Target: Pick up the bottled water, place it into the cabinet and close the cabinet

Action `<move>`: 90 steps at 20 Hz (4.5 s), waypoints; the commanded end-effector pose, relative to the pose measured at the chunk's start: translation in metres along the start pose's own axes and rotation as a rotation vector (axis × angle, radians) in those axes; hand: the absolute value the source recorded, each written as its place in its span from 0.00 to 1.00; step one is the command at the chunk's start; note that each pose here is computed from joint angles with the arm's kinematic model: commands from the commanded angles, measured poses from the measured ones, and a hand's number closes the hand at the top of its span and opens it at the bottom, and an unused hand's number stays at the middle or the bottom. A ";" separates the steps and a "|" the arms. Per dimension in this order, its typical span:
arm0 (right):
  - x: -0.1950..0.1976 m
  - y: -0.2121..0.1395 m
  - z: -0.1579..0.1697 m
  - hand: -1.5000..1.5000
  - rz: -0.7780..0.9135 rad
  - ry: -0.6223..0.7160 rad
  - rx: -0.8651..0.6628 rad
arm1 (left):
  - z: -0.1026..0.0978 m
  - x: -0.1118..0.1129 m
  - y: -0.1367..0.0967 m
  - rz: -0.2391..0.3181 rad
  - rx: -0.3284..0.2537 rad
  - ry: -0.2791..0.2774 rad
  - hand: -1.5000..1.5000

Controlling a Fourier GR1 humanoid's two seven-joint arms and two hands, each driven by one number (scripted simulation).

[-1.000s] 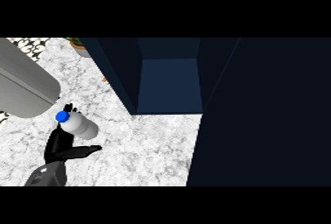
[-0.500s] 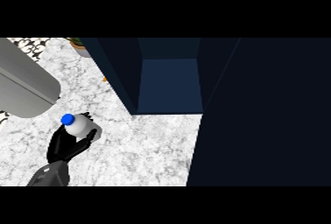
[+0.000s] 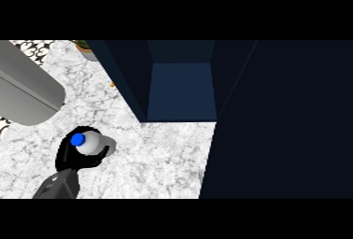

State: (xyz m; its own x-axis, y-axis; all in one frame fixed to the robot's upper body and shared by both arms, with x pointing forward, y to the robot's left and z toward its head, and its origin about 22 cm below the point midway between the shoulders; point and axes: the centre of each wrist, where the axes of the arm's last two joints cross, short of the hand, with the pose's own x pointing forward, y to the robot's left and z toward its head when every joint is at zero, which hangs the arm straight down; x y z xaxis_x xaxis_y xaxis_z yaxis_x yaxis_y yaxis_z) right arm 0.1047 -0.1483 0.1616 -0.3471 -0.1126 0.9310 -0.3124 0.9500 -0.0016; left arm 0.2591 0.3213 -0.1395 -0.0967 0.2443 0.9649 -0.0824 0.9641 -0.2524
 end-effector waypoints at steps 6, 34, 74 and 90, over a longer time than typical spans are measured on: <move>0.025 -0.017 0.007 0.00 0.052 -0.040 0.003 | 0.033 -0.037 -0.070 0.023 0.031 -0.073 1.00; 0.019 -0.003 0.014 0.00 0.028 -0.044 -0.021 | 0.047 0.101 -0.197 0.068 -0.083 -0.157 1.00; 0.035 -0.008 0.022 0.00 -0.011 -0.055 -0.003 | -0.145 0.128 -0.287 -0.351 0.078 -0.141 1.00; 0.010 -0.007 0.023 0.00 -0.007 -0.039 0.011 | -0.149 0.083 -0.261 -0.534 0.204 -0.103 1.00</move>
State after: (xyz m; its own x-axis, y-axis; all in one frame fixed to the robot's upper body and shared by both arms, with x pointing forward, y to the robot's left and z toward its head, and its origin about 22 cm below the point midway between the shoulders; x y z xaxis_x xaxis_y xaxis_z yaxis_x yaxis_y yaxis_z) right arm 0.0982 -0.1556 0.1541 -0.3668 -0.1251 0.9218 -0.3111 0.9504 0.0052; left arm 0.4212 0.1032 0.0257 -0.0991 -0.2783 0.9554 -0.3090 0.9213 0.2363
